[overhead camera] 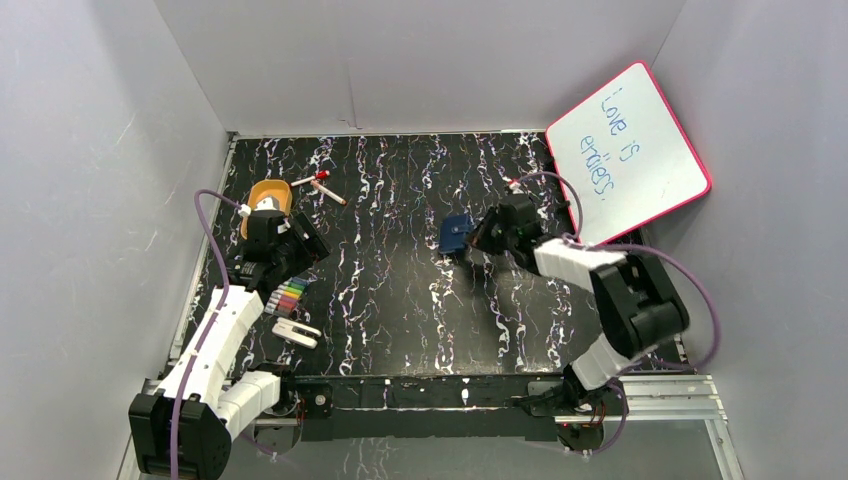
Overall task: Put the credit cards into the card holder
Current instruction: Move the card holder to the center of the board.
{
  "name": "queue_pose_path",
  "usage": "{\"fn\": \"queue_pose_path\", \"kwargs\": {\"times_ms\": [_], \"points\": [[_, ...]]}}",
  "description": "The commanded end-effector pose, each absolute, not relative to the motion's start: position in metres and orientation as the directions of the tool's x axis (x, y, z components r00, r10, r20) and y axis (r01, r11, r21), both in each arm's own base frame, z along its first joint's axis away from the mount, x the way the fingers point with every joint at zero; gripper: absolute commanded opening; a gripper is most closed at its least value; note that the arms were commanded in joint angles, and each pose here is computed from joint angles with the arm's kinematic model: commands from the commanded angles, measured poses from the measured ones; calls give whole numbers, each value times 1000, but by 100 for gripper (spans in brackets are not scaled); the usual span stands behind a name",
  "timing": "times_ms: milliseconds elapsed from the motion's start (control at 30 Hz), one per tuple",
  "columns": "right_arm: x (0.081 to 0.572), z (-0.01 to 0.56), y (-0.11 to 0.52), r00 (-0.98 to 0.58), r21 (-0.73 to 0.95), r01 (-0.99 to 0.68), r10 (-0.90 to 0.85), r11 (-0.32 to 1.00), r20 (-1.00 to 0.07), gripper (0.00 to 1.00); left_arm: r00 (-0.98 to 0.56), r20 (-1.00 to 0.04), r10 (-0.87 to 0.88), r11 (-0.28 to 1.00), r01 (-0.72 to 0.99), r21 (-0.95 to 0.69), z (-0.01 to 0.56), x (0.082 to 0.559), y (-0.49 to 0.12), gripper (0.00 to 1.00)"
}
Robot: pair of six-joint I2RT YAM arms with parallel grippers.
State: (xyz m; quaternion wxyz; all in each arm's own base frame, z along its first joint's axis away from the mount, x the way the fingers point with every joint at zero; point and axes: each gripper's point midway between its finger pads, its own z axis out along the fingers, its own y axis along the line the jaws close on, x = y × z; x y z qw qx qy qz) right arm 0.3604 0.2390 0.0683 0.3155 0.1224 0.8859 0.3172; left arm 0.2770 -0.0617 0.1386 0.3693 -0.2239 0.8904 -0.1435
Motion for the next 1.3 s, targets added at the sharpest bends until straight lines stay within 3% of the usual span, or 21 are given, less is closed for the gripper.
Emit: {"fn": "queue_pose_path", "kwargs": {"times_ms": [0, 167, 433, 833, 867, 967, 1033, 1133, 1267], "points": [[308, 84, 237, -790, 658, -48, 375, 752, -486, 0, -605, -621, -498, 864, -282, -418, 146, 276, -59, 80], [238, 68, 229, -834, 661, -36, 342, 749, -433, 0, -594, -632, -498, 865, -291, -408, 147, 275, -55, 80], [172, 57, 232, -881, 649, -90, 243, 755, -405, 0, -564, -657, -500, 866, -326, -379, 152, 274, -44, 80], [153, 52, 243, -883, 618, -170, 159, 768, -441, 0, -516, -696, -499, 860, -394, -324, 161, 274, -25, 80], [153, 54, 243, -881, 614, -174, 156, 770, -446, 3, -501, -710, -494, 859, -406, -311, 165, 275, -20, 80], [152, 57, 241, -880, 598, -184, 140, 780, -454, 35, -464, -739, -489, 842, -472, -260, 175, 279, -4, 81], [158, 62, 237, -864, 576, -182, 151, 797, -481, 51, -451, -744, -492, 825, -514, -234, 181, 286, 3, 81], [162, 78, 239, -846, 576, -214, 146, 789, -513, 62, -454, -745, -489, 802, -569, -180, 181, 301, 12, 81], [163, 100, 244, -828, 562, -287, 94, 776, -553, 65, -472, -752, -460, 803, -583, -125, 185, 335, 22, 80]]}}
